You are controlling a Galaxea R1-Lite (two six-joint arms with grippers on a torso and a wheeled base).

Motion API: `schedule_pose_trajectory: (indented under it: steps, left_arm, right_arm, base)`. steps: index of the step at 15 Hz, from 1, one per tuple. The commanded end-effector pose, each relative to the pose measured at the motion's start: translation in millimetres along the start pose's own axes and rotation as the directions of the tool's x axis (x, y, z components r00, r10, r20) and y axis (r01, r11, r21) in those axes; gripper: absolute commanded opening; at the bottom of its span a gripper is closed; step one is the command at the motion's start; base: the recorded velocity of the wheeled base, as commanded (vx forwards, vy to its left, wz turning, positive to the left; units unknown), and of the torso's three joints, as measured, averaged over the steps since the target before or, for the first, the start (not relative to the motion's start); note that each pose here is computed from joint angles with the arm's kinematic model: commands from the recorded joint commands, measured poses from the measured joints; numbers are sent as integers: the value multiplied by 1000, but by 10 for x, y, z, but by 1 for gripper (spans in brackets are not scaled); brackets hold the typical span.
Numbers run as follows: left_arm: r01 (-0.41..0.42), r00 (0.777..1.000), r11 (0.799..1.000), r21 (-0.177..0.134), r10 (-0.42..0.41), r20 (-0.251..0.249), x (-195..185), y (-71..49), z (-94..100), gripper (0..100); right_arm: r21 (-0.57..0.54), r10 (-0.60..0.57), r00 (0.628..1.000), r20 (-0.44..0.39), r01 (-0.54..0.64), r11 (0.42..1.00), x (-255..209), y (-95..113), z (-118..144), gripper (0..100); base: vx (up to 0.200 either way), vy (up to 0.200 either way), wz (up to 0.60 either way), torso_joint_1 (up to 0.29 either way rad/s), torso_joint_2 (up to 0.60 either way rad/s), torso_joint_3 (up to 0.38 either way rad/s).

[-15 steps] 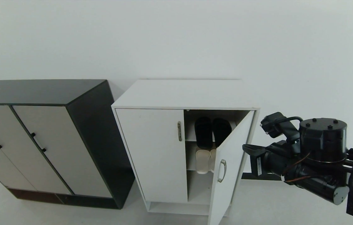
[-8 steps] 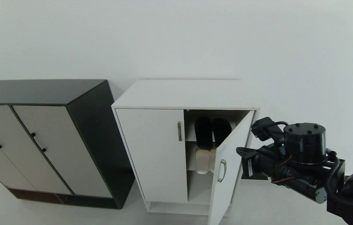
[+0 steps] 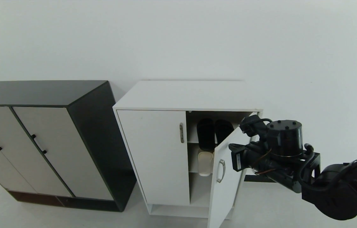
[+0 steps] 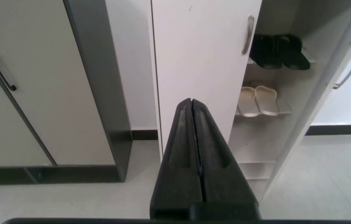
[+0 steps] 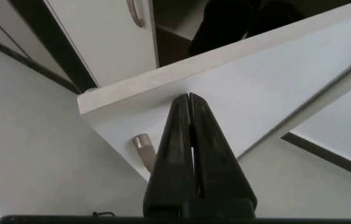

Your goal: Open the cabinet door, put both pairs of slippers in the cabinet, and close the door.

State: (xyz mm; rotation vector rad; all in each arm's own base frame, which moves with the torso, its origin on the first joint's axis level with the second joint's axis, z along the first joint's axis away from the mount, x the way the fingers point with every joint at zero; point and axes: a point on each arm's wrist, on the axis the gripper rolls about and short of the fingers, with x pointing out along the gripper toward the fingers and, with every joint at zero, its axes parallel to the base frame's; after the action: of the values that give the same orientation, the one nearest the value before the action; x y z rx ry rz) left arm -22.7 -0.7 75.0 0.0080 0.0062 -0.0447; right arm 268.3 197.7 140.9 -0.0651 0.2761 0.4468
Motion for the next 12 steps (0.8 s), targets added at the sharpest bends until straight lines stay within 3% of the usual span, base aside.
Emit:
schedule_pose_trajectory:
  steps: [1, 4, 6, 10, 11, 12]
  left_arm:
    - [0, 1000, 1000, 1, 0, 0, 0, 0, 0, 0]
    - [0, 1000, 1000, 0, 0, 0, 0, 0, 0, 0]
    - [0, 1000, 1000, 1, 0, 0, 0, 0, 0, 0]
    - [0, 1000, 1000, 1, 0, 0, 0, 0, 0, 0]
    - [0, 1000, 1000, 1, 0, 0, 0, 0, 0, 0]
    - [0, 1000, 1000, 1, 0, 0, 0, 0, 0, 0]
  right_arm:
    - [41, 1, 1000, 16, -1, 999, 79, 16, 44, 0]
    - [163, -2, 995, 99, -14, 986, 128, 14, 237, 0]
    - [186, -8, 989, 145, -19, 982, 168, -5, 271, 0]
    - [222, -10, 941, 338, -69, 973, 74, -26, 407, 0]
    - [211, -10, 944, 329, -63, 976, -18, -62, 416, 0]
    - [174, 8, 974, 226, -49, 984, -179, -119, 290, 0]
  base:
    - [0, 0, 0, 0, 0, 0]
    - [0, 0, 0, 0, 0, 0]
    - [0, 0, 0, 0, 0, 0]
    - [0, 0, 0, 0, 0, 0]
    - [0, 0, 0, 0, 0, 0]
    - [0, 0, 0, 0, 0, 0]
